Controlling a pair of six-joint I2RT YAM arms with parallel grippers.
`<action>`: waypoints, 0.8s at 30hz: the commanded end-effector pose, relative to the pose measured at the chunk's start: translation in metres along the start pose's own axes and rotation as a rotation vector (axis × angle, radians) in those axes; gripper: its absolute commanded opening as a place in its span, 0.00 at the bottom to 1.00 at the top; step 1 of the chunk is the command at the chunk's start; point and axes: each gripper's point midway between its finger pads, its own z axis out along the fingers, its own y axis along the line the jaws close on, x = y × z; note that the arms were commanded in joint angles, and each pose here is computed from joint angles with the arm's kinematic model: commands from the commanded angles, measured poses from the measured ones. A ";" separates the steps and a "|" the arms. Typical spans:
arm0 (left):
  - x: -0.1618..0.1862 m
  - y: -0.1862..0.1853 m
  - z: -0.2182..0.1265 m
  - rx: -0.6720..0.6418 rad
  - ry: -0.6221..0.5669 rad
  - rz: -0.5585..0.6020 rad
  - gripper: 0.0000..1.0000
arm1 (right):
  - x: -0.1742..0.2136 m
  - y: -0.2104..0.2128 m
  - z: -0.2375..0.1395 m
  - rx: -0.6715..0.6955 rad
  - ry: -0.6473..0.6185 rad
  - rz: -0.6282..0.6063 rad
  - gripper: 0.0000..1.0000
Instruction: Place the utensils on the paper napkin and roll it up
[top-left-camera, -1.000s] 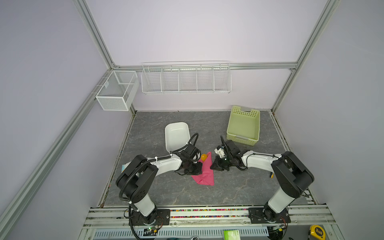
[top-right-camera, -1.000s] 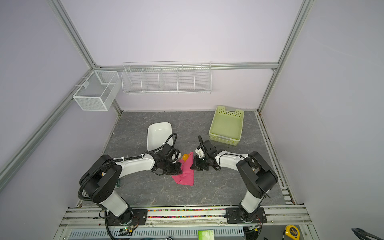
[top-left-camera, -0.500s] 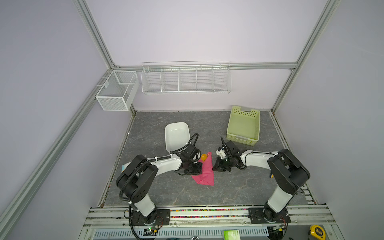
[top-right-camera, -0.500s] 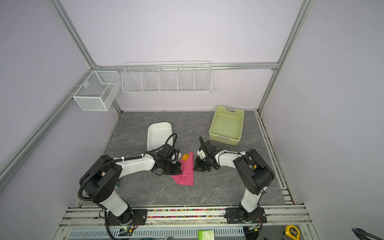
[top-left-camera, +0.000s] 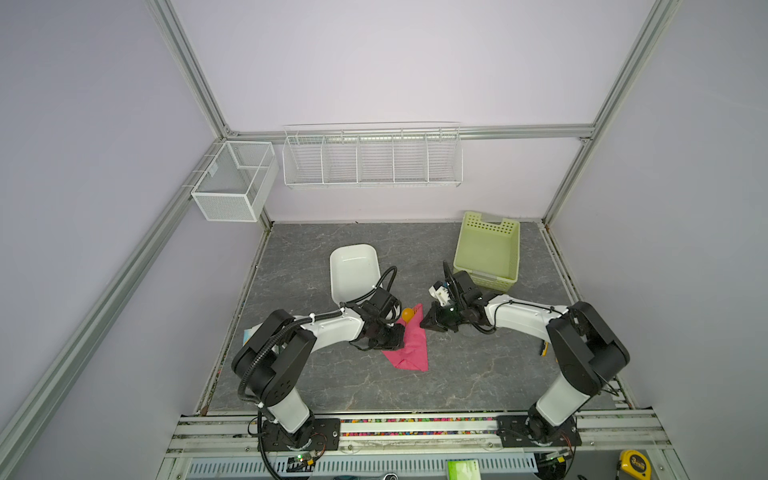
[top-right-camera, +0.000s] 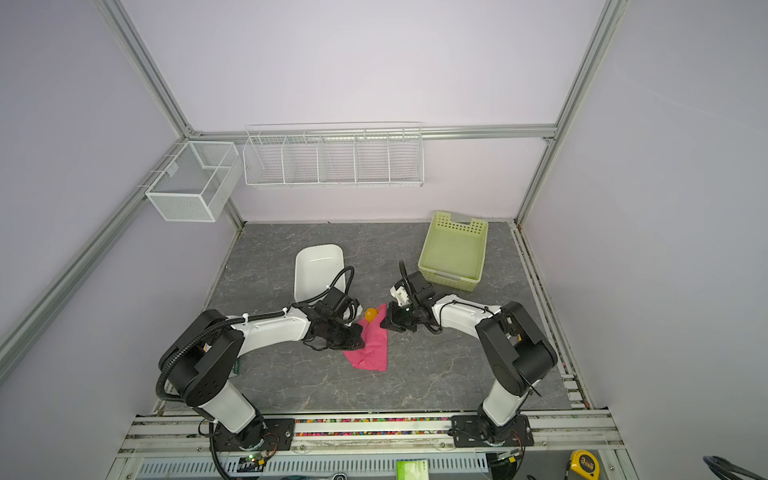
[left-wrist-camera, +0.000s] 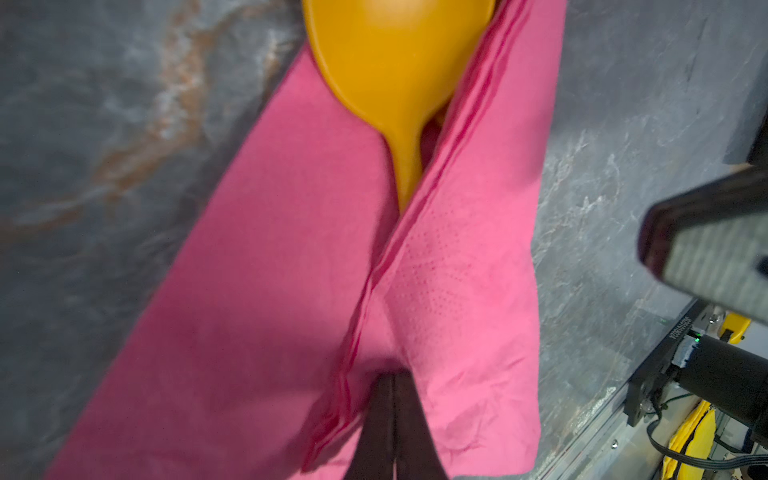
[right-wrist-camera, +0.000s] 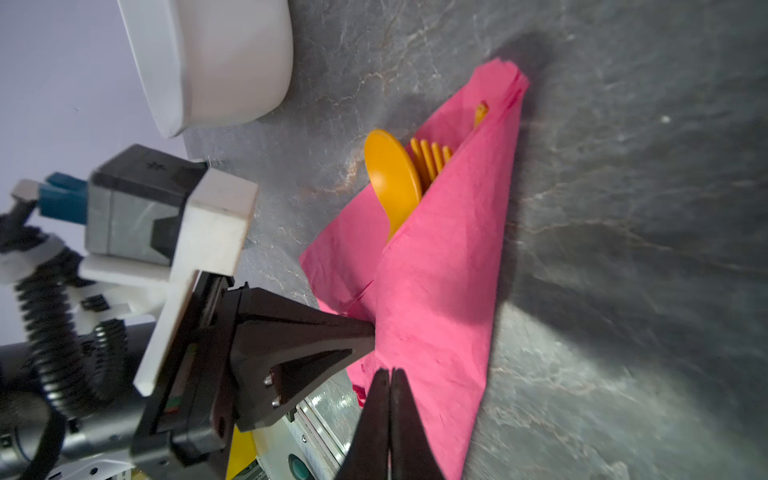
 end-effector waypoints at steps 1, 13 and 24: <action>0.021 0.025 0.006 -0.105 0.074 -0.016 0.00 | -0.002 -0.002 0.009 -0.018 0.029 0.012 0.07; 0.021 0.025 0.003 -0.111 0.067 -0.017 0.00 | 0.012 -0.056 0.020 0.154 0.068 0.061 0.07; 0.021 0.024 0.001 -0.108 0.066 -0.014 0.00 | 0.005 -0.035 -0.002 0.123 0.003 0.022 0.07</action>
